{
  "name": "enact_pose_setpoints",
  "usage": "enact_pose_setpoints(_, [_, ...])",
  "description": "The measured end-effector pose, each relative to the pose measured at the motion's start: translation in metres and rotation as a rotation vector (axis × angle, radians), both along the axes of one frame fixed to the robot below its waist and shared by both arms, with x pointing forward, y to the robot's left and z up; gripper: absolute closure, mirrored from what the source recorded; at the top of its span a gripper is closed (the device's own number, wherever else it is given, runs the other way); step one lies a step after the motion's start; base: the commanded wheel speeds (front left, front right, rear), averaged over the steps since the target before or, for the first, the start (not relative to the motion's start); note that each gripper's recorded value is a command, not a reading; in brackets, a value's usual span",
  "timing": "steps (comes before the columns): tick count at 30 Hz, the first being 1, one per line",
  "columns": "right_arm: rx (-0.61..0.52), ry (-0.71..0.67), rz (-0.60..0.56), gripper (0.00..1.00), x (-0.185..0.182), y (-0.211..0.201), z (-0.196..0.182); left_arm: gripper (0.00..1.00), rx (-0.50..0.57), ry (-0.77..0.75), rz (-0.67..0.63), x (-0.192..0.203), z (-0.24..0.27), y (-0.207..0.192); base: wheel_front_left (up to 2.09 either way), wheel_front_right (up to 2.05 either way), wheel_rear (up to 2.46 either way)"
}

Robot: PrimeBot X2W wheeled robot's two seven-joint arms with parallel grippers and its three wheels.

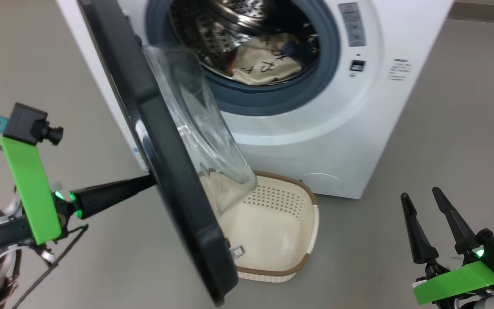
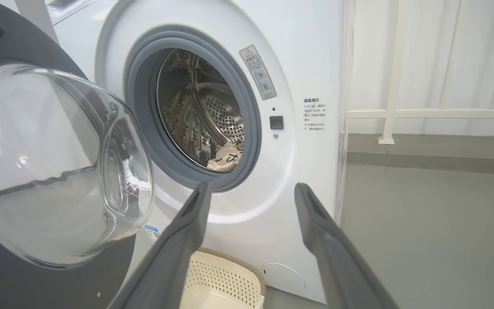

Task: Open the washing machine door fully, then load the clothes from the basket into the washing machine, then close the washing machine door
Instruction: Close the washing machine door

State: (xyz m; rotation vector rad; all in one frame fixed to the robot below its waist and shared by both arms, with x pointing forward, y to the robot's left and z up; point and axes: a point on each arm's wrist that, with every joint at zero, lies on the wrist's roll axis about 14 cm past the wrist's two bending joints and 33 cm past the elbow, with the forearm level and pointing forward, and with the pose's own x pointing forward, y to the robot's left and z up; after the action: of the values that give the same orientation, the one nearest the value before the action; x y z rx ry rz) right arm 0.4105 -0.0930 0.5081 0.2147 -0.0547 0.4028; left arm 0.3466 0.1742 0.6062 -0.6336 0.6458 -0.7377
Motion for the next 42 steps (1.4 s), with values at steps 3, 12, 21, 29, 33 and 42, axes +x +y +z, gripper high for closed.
enact_pose_setpoints(3, [-0.001, -0.001, -0.027, 0.00, -0.002, -0.010, 0.001, 1.00, -0.012, -0.011, -0.019, 0.006, 0.002, -0.009, 0.00, 0.00, 0.00])
enact_pose_setpoints(12, [0.003, -0.001, -0.170, 0.00, -0.016, -0.057, 0.002, 1.00, -0.035, -0.054, -0.085, 0.039, 0.007, -0.046, 0.00, 0.00, 0.00])
enact_pose_setpoints(21, [-0.001, 0.022, -0.271, 0.00, -0.026, -0.090, -0.005, 1.00, -0.048, -0.059, -0.141, 0.064, 0.003, -0.075, 0.00, 0.00, 0.00])
enact_pose_setpoints(29, [0.002, 0.036, -0.280, 0.00, -0.024, -0.091, -0.010, 1.00, -0.054, -0.044, -0.117, 0.070, -0.005, -0.072, 0.00, 0.00, 0.00])
enact_pose_setpoints(33, [0.009, 0.029, -0.262, 0.00, -0.021, -0.084, -0.008, 1.00, -0.053, -0.047, -0.068, 0.067, -0.007, -0.059, 0.00, 0.00, 0.00])
enact_pose_setpoints(42, [0.019, 0.009, -0.215, 0.00, -0.017, -0.067, -0.001, 1.00, -0.060, -0.024, 0.097, 0.050, -0.026, -0.017, 0.00, 0.00, 0.00])
